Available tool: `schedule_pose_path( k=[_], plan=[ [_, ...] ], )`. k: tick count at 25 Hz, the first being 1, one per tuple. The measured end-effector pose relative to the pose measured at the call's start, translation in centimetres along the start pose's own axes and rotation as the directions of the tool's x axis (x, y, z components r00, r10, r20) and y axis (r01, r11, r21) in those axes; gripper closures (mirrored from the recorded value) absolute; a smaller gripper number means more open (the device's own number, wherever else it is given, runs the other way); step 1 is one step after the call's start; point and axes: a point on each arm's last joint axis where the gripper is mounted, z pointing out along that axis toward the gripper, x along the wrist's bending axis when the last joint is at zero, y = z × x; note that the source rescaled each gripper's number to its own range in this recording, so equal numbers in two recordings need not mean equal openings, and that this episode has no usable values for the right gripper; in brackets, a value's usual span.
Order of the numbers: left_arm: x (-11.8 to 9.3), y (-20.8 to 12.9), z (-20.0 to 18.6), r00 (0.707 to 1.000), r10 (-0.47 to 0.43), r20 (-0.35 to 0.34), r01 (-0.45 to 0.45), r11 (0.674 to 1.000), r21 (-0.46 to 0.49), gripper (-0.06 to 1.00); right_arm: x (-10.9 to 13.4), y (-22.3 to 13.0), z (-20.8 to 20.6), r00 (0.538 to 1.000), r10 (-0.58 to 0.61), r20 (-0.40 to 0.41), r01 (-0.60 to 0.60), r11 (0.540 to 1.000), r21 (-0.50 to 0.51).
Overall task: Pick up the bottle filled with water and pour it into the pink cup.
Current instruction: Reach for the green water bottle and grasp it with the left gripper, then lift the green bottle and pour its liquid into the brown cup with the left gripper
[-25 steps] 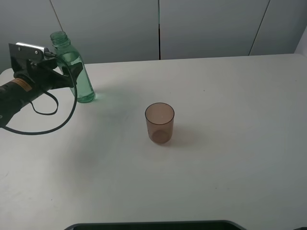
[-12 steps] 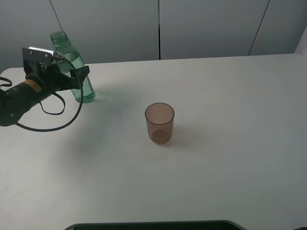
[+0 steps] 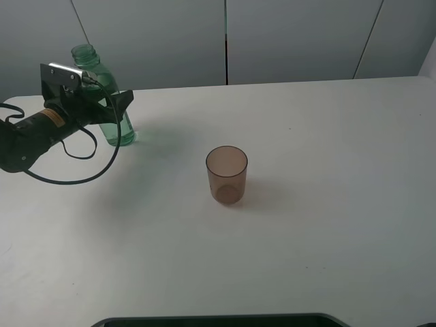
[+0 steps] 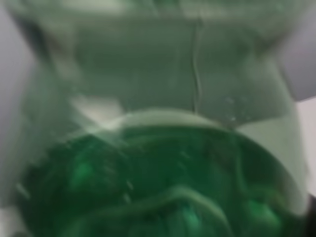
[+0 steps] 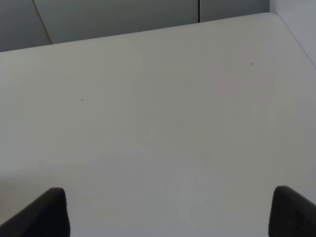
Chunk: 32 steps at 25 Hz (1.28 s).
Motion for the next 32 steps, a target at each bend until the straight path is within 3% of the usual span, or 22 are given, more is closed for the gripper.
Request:
schedule_pose_path(
  k=[8, 9, 10, 11, 12, 13, 32],
  plan=[
    [-0.10, -0.38, 0.10, 1.000, 0.002, 0.015, -0.003, 1.000, 0.011, -0.06, 0.00, 0.00, 0.00, 1.000, 0.000, 0.000, 0.000, 1.000, 0.000],
    [-0.10, -0.38, 0.10, 1.000, 0.002, 0.015, -0.003, 1.000, 0.011, 0.00, 0.00, 0.00, 0.00, 1.000, 0.000, 0.000, 0.000, 1.000, 0.000],
    [-0.10, -0.38, 0.10, 1.000, 0.002, 0.015, -0.003, 1.000, 0.011, 0.13, 0.00, 0.00, 0.00, 1.000, 0.000, 0.000, 0.000, 1.000, 0.000],
    [-0.10, -0.38, 0.10, 1.000, 0.002, 0.015, -0.003, 1.000, 0.011, 0.46, 0.00, 0.00, 0.00, 1.000, 0.000, 0.000, 0.000, 1.000, 0.000],
    [-0.08, -0.36, 0.10, 1.000, 0.002, 0.013, -0.002, 1.000, 0.009, 0.90, 0.00, 0.00, 0.00, 1.000, 0.000, 0.000, 0.000, 1.000, 0.000],
    [-0.08, -0.36, 0.10, 1.000, 0.003, 0.013, -0.004, 1.000, 0.009, 0.94, 0.00, 0.00, 0.00, 1.000, 0.000, 0.000, 0.000, 1.000, 0.000],
    [-0.32, -0.35, 0.13, 0.999, 0.008, 0.041, -0.009, 1.000, 0.010, 0.94, 0.00, 0.00, 0.00, 1.000, 0.000, 0.000, 0.000, 1.000, 0.000]
  ],
)
